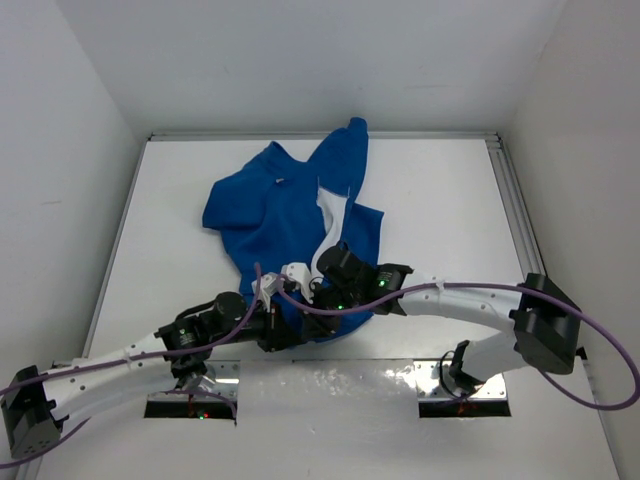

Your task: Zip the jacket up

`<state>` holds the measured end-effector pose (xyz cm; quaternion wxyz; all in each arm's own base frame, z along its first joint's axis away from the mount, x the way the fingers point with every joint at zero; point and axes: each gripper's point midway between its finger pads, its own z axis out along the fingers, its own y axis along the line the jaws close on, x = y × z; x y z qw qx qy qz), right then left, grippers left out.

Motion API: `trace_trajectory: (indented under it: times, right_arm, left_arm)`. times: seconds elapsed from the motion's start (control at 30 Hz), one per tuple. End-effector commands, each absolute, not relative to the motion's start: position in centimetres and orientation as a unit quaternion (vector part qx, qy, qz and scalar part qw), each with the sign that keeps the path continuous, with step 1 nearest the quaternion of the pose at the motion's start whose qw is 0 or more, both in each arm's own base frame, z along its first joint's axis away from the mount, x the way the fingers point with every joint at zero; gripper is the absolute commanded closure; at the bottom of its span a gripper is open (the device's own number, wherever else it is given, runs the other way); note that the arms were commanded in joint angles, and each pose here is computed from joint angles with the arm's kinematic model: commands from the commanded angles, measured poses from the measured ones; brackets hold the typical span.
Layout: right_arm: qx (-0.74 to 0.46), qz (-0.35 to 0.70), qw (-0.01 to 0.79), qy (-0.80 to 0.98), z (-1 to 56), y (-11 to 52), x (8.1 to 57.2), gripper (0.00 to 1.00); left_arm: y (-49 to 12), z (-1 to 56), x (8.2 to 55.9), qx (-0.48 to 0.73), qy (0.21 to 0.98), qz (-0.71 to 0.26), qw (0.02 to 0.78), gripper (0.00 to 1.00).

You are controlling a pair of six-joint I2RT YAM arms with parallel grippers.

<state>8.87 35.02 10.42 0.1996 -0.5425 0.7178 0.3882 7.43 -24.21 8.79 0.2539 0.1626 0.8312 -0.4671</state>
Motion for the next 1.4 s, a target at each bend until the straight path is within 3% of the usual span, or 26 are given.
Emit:
trace_trajectory:
  times: [0.0, 0.67, 0.87, 0.9, 1.07, 1.17, 1.23, 1.37]
  right_arm:
    - [-0.55, 0.393, 0.227, 0.701, 11.7, 36.1, 9.5, 0.71]
    - [-0.522, 0.353, 0.271, 0.728, 11.4, 35.1, 11.4, 0.57]
    - [-0.516, 0.344, 0.279, 0.733, 11.7, 34.4, 11.5, 0.57]
    - [-0.507, 0.351, 0.286, 0.733, 12.0, 34.4, 11.5, 0.58]
    - [-0.491, 0.368, 0.319, 0.722, 13.8, 33.6, 11.1, 0.8]
    - [-0.494, 0.369, 0.306, 0.726, 13.1, 33.4, 10.4, 0.78]
    - [-0.502, 0.36, 0.293, 0.73, 12.4, 33.3, 9.8, 0.68]
    - [-0.509, 0.346, 0.284, 0.735, 11.3, 33.3, 9.3, 0.64]
  left_arm:
    - [-25.5, 12.5, 7.2, 0.176, 0.797, -0.511, 0.27, 1.0]
    - [-25.6, 13.6, 6.8, 0.175, 0.783, -0.531, 0.272, 1.0]
    - [-25.7, 13.9, 6.9, 0.178, 0.781, -0.533, 0.273, 1.0]
    - [-25.7, 13.7, 6.9, 0.175, 0.781, -0.534, 0.273, 1.0]
    - [-25.8, 13.5, 6.8, 0.18, 0.783, -0.531, 0.27, 1.0]
    - [-25.8, 14.0, 7.0, 0.183, 0.78, -0.531, 0.275, 1.0]
    - [-25.9, 13.9, 7.0, 0.184, 0.782, -0.53, 0.274, 1.0]
    - [-25.9, 13.9, 7.1, 0.181, 0.781, -0.532, 0.275, 1.0]
